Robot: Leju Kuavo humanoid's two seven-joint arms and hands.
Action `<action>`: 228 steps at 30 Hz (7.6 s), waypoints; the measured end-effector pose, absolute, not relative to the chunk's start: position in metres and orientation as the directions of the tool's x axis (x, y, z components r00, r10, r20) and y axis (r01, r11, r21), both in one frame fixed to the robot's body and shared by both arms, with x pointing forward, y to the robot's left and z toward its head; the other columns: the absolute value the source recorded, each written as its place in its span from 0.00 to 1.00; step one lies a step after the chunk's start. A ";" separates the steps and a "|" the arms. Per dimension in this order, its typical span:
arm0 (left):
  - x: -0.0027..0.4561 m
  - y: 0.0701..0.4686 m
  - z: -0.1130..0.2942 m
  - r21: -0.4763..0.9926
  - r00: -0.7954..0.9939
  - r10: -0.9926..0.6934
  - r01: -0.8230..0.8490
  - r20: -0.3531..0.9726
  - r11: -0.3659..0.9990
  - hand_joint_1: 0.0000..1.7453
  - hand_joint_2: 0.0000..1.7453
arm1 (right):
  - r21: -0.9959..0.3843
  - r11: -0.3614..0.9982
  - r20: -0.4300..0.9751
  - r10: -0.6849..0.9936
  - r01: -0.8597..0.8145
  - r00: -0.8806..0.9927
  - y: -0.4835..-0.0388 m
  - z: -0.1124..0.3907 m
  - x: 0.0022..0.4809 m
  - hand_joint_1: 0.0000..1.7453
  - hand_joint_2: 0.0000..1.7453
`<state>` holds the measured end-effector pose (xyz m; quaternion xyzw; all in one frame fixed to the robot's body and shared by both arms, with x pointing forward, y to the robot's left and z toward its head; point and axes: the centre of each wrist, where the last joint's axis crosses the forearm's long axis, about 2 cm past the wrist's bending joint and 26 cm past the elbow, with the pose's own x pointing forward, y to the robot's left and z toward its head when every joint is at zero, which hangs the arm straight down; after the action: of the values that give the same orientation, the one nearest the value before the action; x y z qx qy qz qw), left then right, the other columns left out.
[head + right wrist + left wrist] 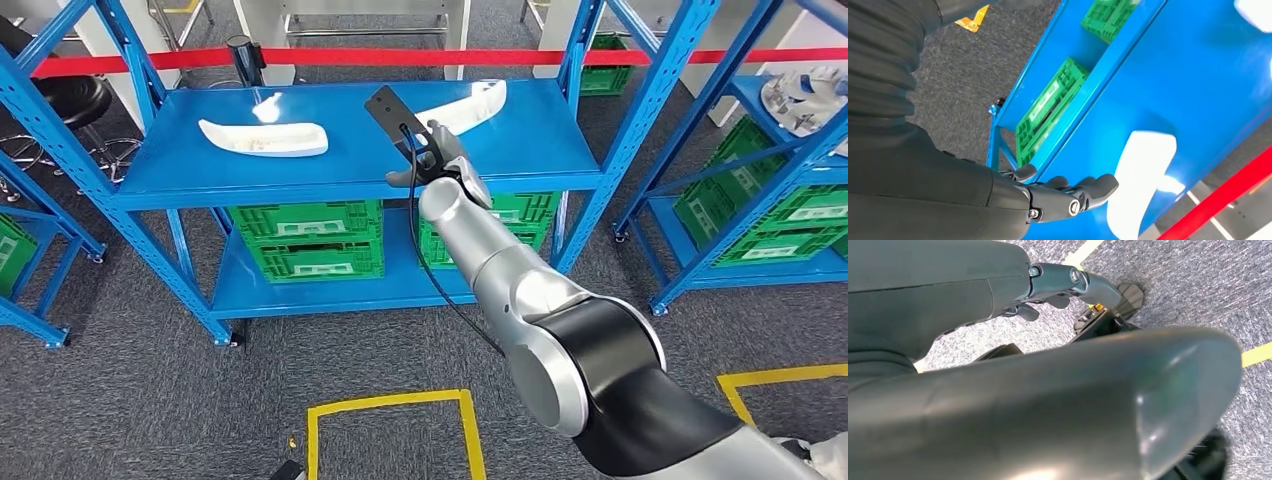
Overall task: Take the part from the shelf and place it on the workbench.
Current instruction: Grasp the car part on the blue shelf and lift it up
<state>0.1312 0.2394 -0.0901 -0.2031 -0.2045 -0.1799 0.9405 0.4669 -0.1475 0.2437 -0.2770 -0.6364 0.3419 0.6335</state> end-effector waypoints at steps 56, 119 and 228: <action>0.130 0.242 -0.091 -0.295 0.849 -0.292 0.444 0.440 0.846 0.00 0.00 | -0.758 0.635 0.652 0.743 0.148 0.150 -0.200 0.240 0.477 0.00 1.00; 0.124 0.244 -0.093 -0.300 0.857 -0.273 0.425 0.437 0.854 0.00 0.00 | -0.773 0.617 0.634 0.741 0.147 0.223 -0.224 0.217 0.471 0.00 1.00; 0.127 0.233 -0.091 -0.315 0.856 -0.269 0.429 0.442 0.847 0.00 0.00 | -0.923 0.099 0.142 0.986 -0.371 -0.089 -0.220 0.168 0.451 0.00 1.00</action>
<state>0.1270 0.2328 -0.0906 -0.2057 -0.1942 -0.1856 0.9410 0.4507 -0.2204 0.1683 -0.3372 -0.4557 0.5802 0.5848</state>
